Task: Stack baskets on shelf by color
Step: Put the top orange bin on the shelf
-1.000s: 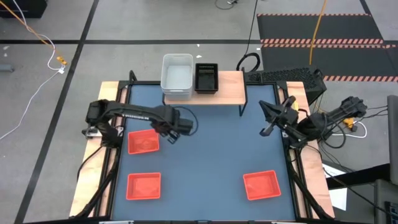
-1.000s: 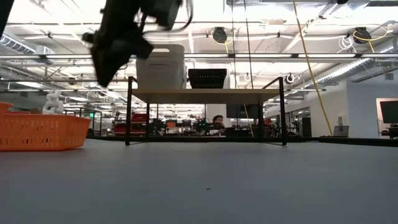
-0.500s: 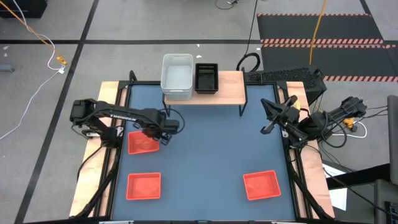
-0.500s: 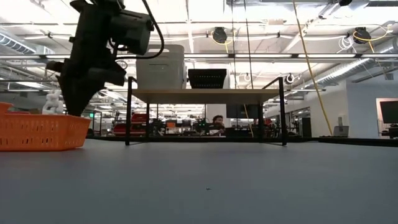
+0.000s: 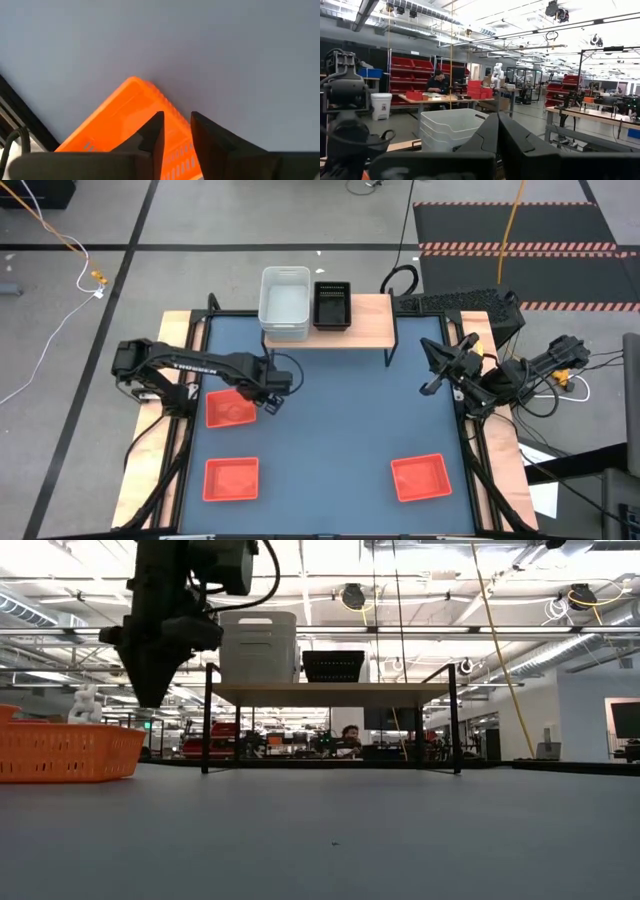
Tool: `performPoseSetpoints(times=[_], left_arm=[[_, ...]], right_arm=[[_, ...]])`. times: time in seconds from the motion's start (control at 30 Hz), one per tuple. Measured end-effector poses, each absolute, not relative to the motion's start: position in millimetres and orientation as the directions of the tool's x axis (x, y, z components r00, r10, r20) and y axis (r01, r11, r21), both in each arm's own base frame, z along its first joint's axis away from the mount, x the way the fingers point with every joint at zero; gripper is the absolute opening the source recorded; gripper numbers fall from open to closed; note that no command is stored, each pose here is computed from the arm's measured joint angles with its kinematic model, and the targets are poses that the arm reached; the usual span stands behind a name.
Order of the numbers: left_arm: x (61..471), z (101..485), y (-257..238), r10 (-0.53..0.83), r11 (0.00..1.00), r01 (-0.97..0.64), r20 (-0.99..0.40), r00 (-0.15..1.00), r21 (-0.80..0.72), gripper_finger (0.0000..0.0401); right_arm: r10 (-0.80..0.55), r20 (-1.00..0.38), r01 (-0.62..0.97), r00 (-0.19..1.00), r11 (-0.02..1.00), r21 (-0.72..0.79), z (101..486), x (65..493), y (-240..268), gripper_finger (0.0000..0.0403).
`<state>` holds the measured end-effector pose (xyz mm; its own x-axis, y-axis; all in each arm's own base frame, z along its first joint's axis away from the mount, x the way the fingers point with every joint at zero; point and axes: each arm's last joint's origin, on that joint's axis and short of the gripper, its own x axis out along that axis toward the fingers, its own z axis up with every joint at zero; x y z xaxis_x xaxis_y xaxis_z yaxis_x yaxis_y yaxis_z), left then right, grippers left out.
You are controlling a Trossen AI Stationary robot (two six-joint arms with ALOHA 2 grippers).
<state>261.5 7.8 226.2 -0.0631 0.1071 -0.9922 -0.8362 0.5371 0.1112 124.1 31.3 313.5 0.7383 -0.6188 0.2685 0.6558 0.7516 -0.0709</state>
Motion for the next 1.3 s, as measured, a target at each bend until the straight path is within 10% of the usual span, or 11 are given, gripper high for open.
performPoseSetpoints(times=[0.5, 0.63, 0.9, 1.3], left_arm=[[244, 176, 3, 0.014, 0.435, -0.894, -0.994, -0.113, 0.108, 0.0301], [247, 165, 5, -0.070, 0.424, -0.906, -0.997, -0.042, 0.008, 0.0250], [266, 176, -10, -0.283, 0.510, -0.823, -0.952, 0.114, -0.250, 0.0020], [325, 222, -78, -0.535, 0.710, 0.002, -0.538, 0.652, -0.704, 0.0009]], right_arm=[[-0.618, 0.269, 0.654, 0.739, 0.754, -0.063, 313, 124, 31, 0.0000], [-0.616, 0.270, 0.652, 0.740, 0.756, -0.062, 314, 124, 31, 0.0000], [-0.464, 0.358, 0.528, 0.810, 0.843, -0.103, 316, 127, 36, 0.0000], [-0.450, 0.350, 0.507, 0.822, 0.857, -0.089, 314, 130, 38, 0.0000]])
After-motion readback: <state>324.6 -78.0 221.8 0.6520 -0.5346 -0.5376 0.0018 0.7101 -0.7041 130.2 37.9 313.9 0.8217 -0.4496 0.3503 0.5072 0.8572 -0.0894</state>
